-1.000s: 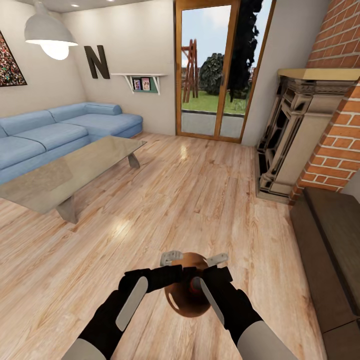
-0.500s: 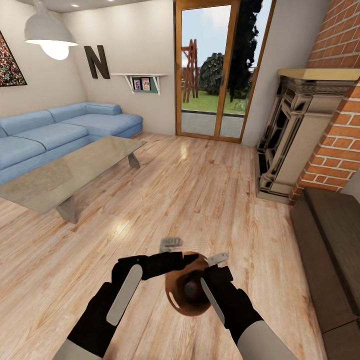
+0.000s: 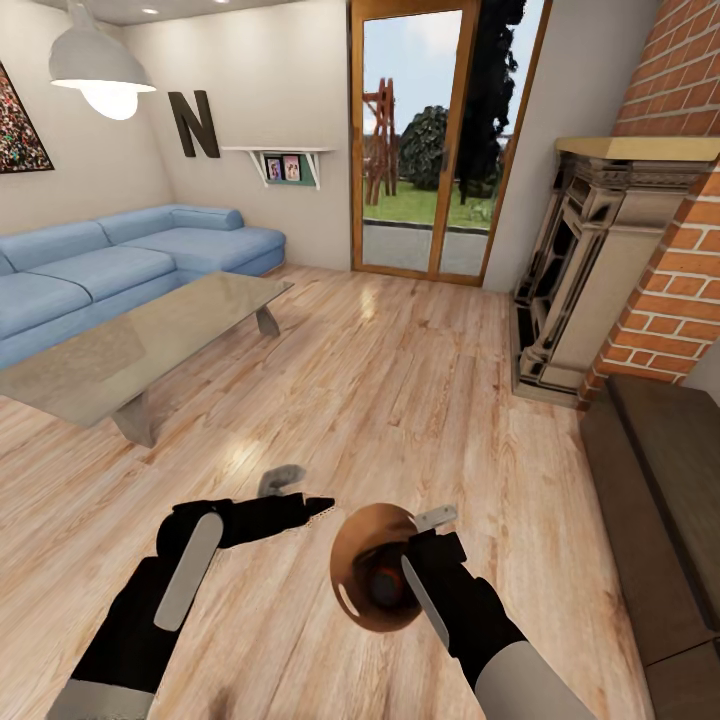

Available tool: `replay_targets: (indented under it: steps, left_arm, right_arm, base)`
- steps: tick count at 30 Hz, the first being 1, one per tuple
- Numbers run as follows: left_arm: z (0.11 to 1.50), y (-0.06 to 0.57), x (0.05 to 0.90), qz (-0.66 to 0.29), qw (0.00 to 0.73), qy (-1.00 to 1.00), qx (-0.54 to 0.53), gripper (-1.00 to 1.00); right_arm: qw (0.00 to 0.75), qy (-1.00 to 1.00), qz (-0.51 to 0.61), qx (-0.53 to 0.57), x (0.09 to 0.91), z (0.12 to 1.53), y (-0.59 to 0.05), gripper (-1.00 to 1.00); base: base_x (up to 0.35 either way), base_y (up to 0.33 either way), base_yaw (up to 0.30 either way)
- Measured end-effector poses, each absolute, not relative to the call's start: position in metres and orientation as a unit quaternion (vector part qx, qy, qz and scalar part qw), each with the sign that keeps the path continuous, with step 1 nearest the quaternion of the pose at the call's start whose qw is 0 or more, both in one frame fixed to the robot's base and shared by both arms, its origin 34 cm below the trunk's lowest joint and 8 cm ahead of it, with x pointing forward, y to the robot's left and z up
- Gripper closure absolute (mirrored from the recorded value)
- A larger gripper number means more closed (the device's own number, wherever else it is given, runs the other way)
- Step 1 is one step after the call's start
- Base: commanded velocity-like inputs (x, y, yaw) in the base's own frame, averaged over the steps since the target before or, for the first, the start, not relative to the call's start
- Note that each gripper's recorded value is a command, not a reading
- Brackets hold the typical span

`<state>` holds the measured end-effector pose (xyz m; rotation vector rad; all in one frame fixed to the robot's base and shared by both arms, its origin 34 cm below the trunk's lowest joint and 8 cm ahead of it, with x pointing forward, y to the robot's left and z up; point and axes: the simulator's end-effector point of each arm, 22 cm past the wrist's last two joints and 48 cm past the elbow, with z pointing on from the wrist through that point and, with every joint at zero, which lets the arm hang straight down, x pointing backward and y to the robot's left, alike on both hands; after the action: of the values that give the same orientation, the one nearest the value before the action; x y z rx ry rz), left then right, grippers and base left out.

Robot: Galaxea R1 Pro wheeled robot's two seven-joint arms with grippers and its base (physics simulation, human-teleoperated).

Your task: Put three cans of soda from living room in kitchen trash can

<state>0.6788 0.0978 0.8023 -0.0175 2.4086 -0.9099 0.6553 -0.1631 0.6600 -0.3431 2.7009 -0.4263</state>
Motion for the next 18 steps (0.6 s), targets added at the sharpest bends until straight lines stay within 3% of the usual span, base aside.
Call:
replay_targets:
  steps: [9,18]
  left_arm:
    - [0.786,0.192,0.694,-0.257,0.289,0.919,-0.07,-1.0]
    - [0.766,0.246,0.69,-0.159,0.276,0.941,-0.111,-1.0]
  right_arm:
    - [0.192,0.962,-0.152,-0.122,0.655,0.66,-0.163,1.0]
    - [0.192,0.962,-0.151,-0.121,0.655,0.66,-0.163,1.0]
  base:
    - [0.0,0.0,0.0]
    - [0.0,0.0,0.0]
